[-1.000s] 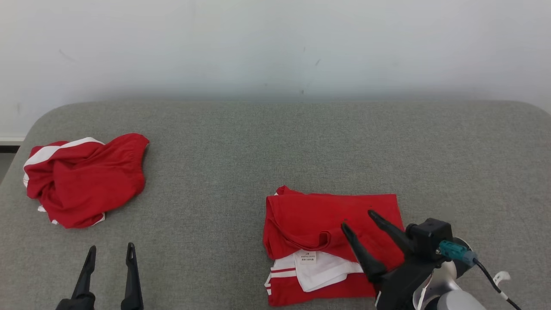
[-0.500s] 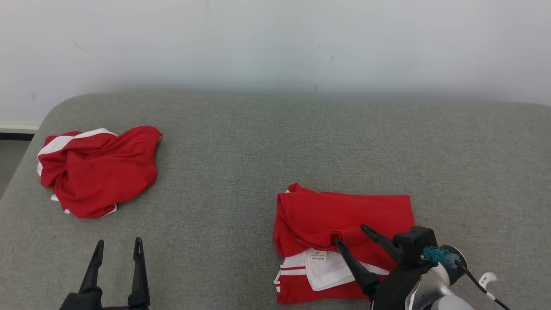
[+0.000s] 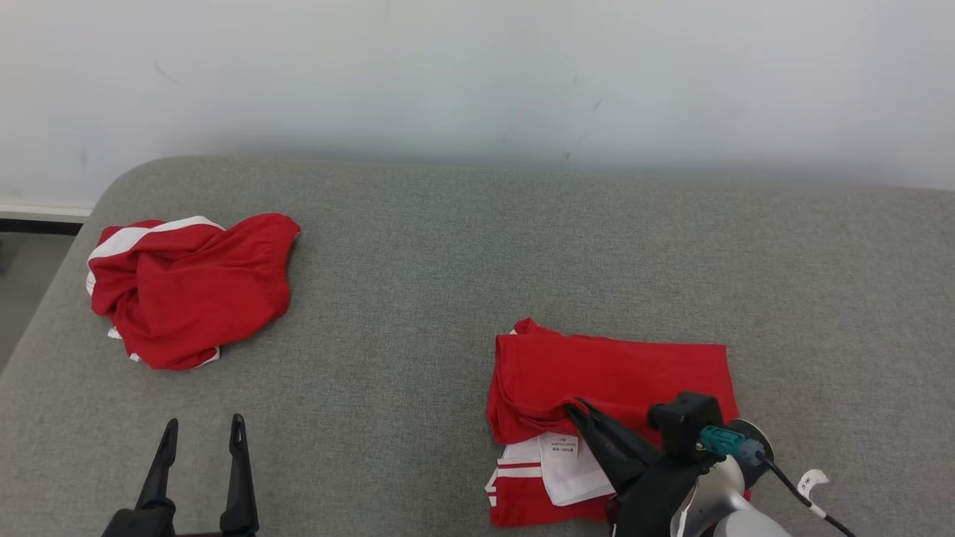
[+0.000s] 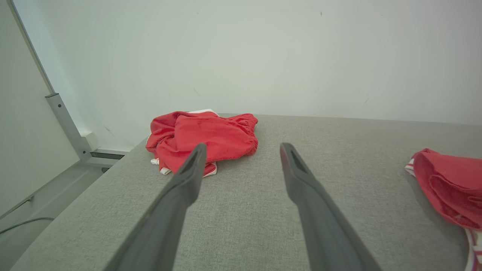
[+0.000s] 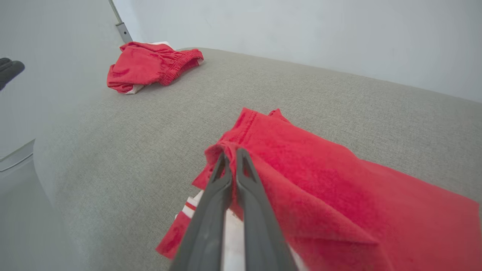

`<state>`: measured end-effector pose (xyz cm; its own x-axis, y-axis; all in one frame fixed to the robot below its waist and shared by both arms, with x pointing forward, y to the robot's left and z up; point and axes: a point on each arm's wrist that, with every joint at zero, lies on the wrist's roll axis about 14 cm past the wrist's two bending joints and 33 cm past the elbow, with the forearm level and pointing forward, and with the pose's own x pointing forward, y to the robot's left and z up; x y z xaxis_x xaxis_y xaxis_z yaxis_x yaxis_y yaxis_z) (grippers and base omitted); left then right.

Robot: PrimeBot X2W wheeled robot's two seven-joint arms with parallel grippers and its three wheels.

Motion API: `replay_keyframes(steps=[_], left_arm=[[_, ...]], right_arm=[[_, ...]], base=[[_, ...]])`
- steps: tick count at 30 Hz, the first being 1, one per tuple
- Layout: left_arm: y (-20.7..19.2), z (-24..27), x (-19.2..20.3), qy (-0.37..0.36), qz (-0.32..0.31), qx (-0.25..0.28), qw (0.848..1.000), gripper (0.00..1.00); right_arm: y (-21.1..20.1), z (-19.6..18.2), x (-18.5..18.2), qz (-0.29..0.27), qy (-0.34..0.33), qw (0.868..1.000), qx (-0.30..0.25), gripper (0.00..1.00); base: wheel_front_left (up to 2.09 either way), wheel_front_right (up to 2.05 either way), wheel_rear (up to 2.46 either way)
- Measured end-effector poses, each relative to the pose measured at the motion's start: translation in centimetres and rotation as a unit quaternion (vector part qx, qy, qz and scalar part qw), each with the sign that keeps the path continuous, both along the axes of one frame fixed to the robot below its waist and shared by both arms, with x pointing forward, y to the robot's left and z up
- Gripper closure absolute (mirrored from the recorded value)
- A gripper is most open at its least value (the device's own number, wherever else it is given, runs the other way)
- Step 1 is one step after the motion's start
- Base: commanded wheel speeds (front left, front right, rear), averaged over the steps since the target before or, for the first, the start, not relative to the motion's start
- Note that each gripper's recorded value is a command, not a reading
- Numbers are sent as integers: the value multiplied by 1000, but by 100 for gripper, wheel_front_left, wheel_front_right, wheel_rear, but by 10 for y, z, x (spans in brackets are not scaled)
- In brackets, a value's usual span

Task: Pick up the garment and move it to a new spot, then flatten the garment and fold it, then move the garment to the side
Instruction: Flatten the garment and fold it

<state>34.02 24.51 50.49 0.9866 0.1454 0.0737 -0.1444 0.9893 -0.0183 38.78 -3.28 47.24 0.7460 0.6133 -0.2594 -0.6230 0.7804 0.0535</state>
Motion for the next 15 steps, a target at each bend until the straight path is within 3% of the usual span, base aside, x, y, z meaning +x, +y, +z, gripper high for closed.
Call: replay_keyframes(steps=[8,9,10,15], left_arm=[[-7,-1,2,0,-8,-5,1000,0],[-8,-1,3,1,-9,-5,1000,0],[-8,-2,4,2,-10,-5,1000,0],[-10,-3,6,3,-13,-6,1000,0]], right_arm=[[17,-1,-30,7,44,998,54,100],[22,-1,-35,10,53,996,67,32],[25,-2,-39,9,62,995,78,0],[29,-4,-47,10,80,992,100,0]], base=[[0,0,0],[0,0,0],[0,0,0],[0,0,0]])
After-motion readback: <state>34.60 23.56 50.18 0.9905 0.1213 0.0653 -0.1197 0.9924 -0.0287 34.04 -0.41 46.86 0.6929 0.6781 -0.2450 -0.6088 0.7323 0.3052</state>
